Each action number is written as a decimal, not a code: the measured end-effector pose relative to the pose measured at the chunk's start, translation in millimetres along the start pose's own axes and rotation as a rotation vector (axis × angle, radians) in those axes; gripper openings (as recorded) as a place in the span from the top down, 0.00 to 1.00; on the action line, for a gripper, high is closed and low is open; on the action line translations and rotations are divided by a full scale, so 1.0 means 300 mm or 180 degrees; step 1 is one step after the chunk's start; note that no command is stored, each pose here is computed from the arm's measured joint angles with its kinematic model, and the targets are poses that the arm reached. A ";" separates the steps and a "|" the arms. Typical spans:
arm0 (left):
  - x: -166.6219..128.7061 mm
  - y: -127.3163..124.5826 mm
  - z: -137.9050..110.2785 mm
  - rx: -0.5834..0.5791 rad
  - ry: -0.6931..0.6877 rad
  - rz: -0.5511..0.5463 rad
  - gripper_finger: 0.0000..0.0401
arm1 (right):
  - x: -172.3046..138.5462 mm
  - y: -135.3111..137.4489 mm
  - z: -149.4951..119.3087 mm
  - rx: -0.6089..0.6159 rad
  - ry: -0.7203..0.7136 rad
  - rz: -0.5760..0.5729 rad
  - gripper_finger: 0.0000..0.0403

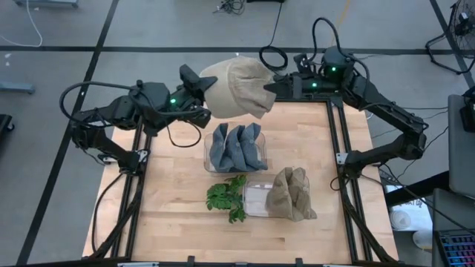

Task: Pick & Place hat
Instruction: Put the brown cap into the bottom transparent bin, then return to Home Position

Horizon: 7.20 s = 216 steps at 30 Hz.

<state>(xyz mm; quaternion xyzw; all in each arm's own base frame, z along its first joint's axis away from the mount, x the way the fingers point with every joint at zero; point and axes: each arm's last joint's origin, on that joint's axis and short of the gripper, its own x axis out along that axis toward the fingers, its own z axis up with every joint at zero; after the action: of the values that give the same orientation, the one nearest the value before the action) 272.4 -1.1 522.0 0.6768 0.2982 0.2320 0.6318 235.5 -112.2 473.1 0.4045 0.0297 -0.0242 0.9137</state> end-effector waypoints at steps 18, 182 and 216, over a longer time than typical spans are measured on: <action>-0.001 -0.005 -0.004 -0.0385 0.0129 -0.0027 0.90 | -0.088 0.110 0.008 -0.0270 -0.0354 0.0397 0.98; -0.412 -0.145 -0.491 -0.5740 0.0866 -0.2180 0.50 | -0.020 0.148 -0.920 -0.2326 0.0813 -0.0872 0.18; -0.641 -0.460 -0.592 -0.5133 -0.1560 -0.2221 0.19 | -0.354 -0.200 -0.949 -0.2224 -0.0070 0.0377 0.10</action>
<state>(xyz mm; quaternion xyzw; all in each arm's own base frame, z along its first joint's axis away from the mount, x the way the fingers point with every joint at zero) -2.9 -4.6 413.8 -0.0684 0.0908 0.0156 0.9934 115.8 60.4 245.5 0.0682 0.0028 0.0360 0.9970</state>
